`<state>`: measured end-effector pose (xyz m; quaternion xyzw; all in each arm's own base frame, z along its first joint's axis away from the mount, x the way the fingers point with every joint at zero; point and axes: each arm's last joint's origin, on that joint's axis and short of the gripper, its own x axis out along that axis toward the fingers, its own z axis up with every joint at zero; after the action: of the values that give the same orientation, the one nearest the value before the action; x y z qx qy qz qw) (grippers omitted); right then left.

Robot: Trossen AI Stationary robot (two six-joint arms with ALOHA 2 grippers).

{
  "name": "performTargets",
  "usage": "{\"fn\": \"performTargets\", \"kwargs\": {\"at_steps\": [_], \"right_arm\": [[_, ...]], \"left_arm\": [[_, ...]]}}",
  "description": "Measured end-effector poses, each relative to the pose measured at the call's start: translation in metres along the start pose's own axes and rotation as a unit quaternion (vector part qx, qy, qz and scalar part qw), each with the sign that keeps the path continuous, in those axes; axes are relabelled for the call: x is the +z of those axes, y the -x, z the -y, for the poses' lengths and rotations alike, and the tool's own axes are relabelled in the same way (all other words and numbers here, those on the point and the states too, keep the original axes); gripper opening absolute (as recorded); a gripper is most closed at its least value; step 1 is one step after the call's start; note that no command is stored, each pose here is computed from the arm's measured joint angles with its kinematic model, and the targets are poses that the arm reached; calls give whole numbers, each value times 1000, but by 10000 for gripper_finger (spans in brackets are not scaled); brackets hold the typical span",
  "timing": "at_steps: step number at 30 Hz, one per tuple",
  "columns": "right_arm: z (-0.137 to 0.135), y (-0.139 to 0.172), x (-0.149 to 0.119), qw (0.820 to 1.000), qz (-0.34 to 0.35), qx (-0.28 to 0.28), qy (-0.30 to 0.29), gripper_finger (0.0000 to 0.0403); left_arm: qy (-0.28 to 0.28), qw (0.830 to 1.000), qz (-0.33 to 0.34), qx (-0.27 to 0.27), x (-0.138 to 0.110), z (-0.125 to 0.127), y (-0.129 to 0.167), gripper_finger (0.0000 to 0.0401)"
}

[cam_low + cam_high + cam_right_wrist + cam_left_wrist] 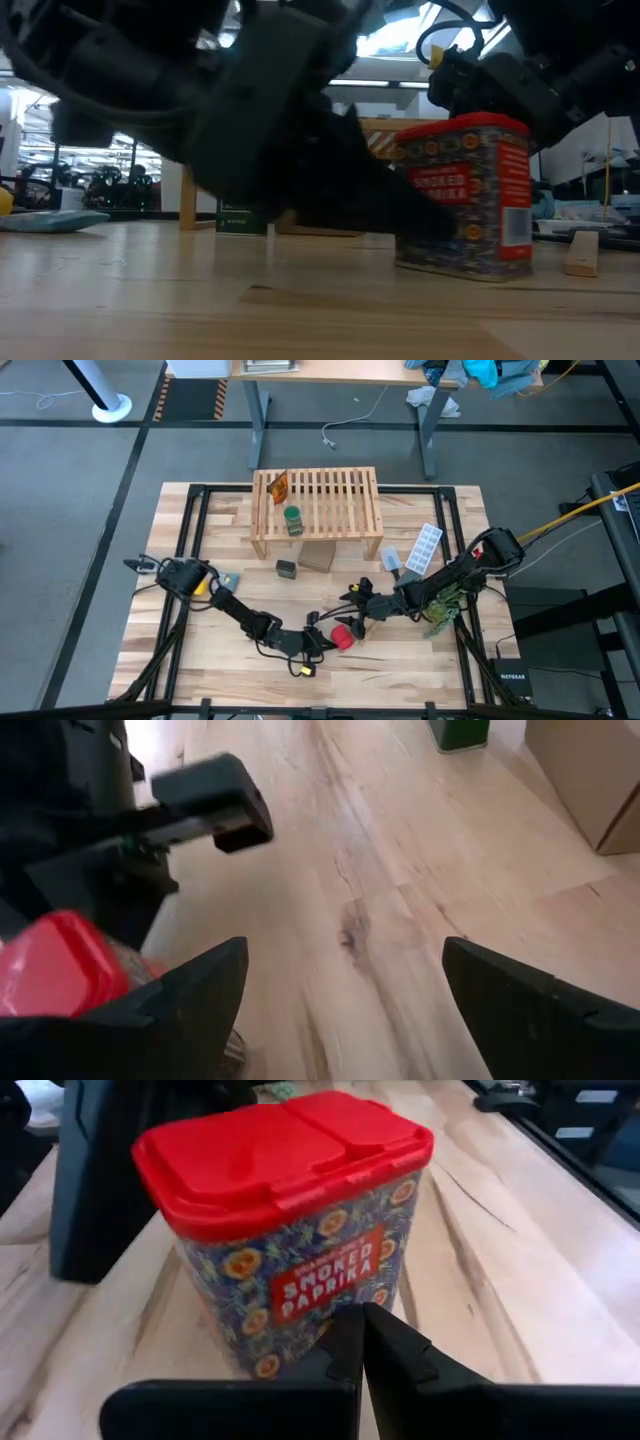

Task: Shelf spices
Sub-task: Put the red seasoning can on the shelf

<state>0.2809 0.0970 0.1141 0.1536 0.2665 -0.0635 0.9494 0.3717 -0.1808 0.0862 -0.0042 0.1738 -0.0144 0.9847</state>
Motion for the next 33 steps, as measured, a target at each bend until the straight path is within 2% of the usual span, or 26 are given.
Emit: {"fn": "performTargets", "kwargs": {"at_steps": [10,17,27,33], "right_arm": [[-8,-3,14,999,24,6,46,341],[-17,-5,29,993,55,-10,108,341],[-14,-5,27,991,49,-55,111,341],[-23,19,43,990,74,-42,115,295]], "left_arm": [[6,1000,3,27,5,-19,-16,5],[-6,999,9,34,5,-16,-15,5],[-14,999,11,37,5,-11,-13,5],[-22,999,3,35,2,-6,-11,5]]}}
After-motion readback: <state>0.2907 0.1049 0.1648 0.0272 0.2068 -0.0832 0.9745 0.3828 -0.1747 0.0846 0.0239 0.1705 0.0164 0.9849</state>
